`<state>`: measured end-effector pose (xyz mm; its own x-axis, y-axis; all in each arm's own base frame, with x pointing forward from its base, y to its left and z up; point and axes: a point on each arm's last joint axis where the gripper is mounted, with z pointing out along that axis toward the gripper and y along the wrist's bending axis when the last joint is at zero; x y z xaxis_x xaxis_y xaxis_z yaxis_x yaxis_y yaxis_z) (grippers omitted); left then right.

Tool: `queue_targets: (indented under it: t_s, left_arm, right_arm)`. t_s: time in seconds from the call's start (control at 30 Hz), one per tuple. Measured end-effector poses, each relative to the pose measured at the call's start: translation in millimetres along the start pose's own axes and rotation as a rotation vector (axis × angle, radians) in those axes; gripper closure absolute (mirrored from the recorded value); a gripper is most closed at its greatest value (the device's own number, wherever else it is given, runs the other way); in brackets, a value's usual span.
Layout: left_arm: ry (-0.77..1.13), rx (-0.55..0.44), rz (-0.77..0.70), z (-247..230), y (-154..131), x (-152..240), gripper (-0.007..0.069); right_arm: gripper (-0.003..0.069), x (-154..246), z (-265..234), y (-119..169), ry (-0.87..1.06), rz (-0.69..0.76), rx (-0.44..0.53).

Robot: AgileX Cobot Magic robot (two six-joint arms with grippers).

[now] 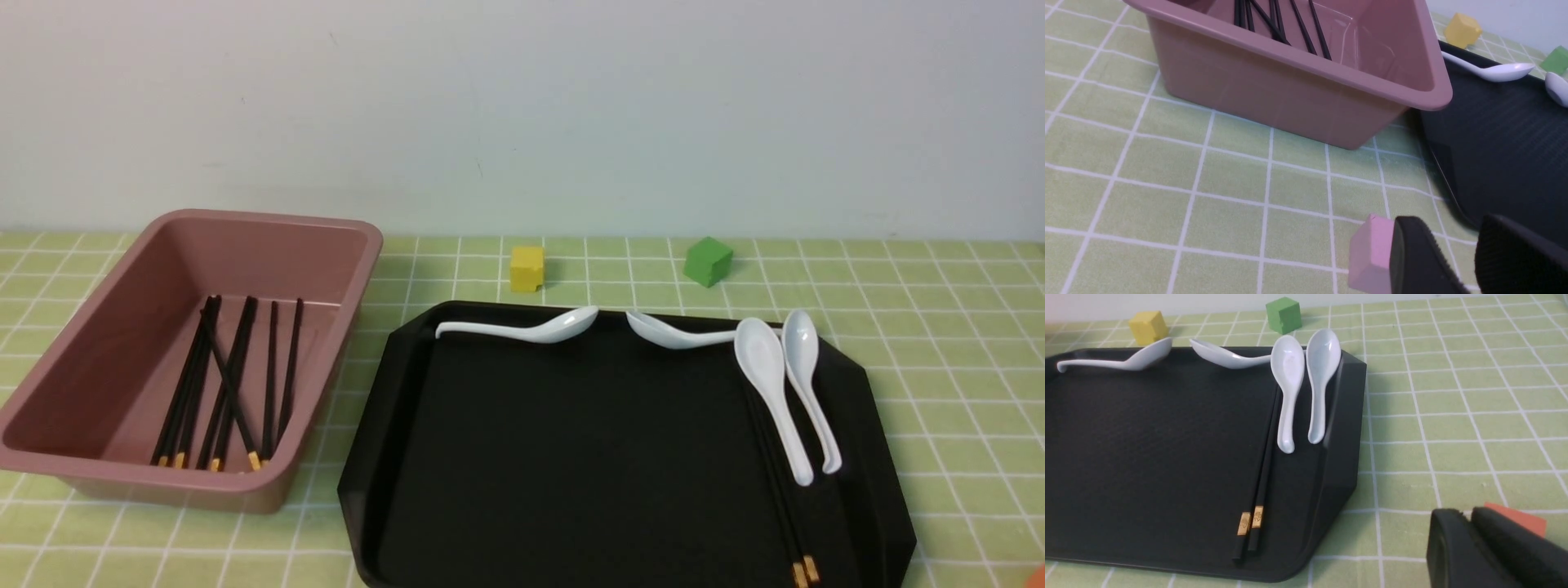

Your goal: On green tablecloth take chopsticks from black tray and put them in box.

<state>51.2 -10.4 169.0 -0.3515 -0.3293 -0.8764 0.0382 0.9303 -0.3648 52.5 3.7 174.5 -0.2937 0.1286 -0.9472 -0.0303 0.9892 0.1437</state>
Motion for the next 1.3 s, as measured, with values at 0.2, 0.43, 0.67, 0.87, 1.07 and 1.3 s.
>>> queue_targets:
  t_s: [0.2,0.43,0.67,0.87,1.07,1.3]
  left_arm:
    - [0.000,0.000,0.000,0.0,0.0,0.0,0.0387]
    - [0.000,0.000,0.000,0.0,0.0,0.0,0.0387]
    - [0.000,0.000,0.000,0.0,0.0,0.0,0.0387]
    - [0.000,0.000,0.000,0.0,0.0,0.0,0.0387]
    - [0.000,0.000,0.000,0.0,0.0,0.0,0.0387]
    - [0.000,0.000,0.000,0.0,0.0,0.0,0.0387]
  right_arm:
    - [0.0565,0.1,0.0,0.0,0.002,0.000,0.001]
    - [0.0554,0.1,-0.1,-0.1,0.004,0.000,0.001]
    - [0.0546,0.1,-0.1,-0.1,0.004,0.001,0.001]
    - [0.0538,0.2,-0.1,-0.1,0.005,0.001,0.001]
    - [0.0530,0.2,-0.1,-0.1,0.005,0.001,0.001]
    - [0.0524,0.2,-0.1,-0.1,0.005,0.001,0.001]
